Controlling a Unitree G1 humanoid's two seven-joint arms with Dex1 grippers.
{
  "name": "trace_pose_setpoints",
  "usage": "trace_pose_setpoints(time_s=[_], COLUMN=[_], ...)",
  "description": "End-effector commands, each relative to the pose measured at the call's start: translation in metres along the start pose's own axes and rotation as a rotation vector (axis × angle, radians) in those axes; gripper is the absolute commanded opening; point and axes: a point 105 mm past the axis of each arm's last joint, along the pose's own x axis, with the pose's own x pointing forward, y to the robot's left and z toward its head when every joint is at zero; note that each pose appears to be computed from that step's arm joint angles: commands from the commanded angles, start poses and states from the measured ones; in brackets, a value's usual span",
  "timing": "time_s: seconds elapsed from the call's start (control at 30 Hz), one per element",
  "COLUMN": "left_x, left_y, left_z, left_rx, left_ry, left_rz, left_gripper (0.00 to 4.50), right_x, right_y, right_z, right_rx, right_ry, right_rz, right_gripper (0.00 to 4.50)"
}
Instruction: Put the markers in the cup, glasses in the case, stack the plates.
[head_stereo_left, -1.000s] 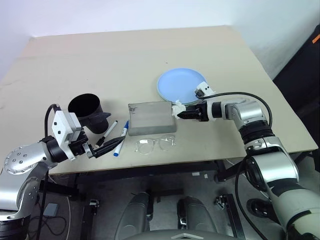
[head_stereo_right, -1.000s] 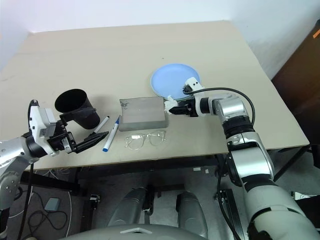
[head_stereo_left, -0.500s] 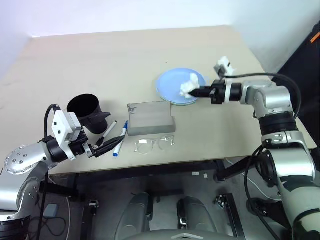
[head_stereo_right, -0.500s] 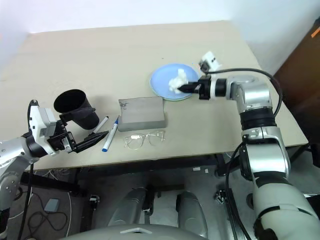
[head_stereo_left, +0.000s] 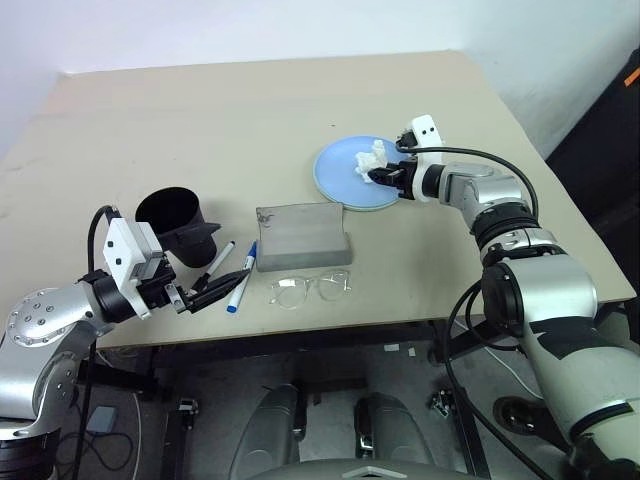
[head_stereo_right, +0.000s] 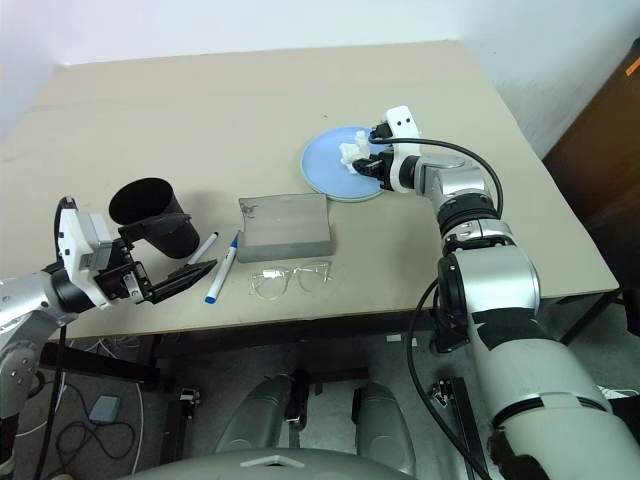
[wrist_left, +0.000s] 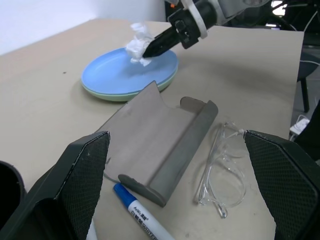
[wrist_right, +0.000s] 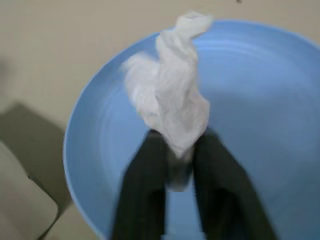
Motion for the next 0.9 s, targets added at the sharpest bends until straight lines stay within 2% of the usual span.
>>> trace_pose_setpoints(time_s=[0.03,0.2,0.27,0.43,0.53,0.67,0.8,0.9], left_x=[-0.002,-0.004,-0.005,-0.007,-0.009,-0.014,-0.016,-0.014], left_y=[0.0,-0.002,-0.002,-0.002,-0.002,0.0,0.002,0.004], left_z=[0.01,0.007,0.007,0.006,0.006,0.005,0.005,0.006], left_rx=[0.04,0.035,0.034,0.033,0.032,0.032,0.036,0.04], left_ry=[-0.017,-0.014,-0.014,-0.011,-0.007,0.008,0.015,0.016], left_rz=[-0.001,-0.006,-0.007,-0.009,-0.007,0.007,0.012,0.013], left_gripper=[4.5,4.5,4.5,4.5,4.5,4.5,4.5,4.5], right_x=[-0.003,-0.008,-0.012,-0.021,-0.031,-0.046,-0.053,-0.053], right_y=[0.003,0.004,0.006,0.043,0.077,0.121,0.159,0.173], right_z=[0.032,0.039,0.043,0.054,0.051,0.045,0.026,0.003], right_rx=[-0.064,-0.121,-0.156,-0.242,-0.278,-0.287,-0.234,-0.248], right_ry=[-0.072,-0.062,-0.05,-0.032,0.002,0.036,0.152,0.26], right_rz=[0.005,0.037,0.067,0.359,0.572,0.774,0.927,0.99], right_gripper=[2.22,4.0,4.42,4.42,4.42,4.42,4.42,4.42])
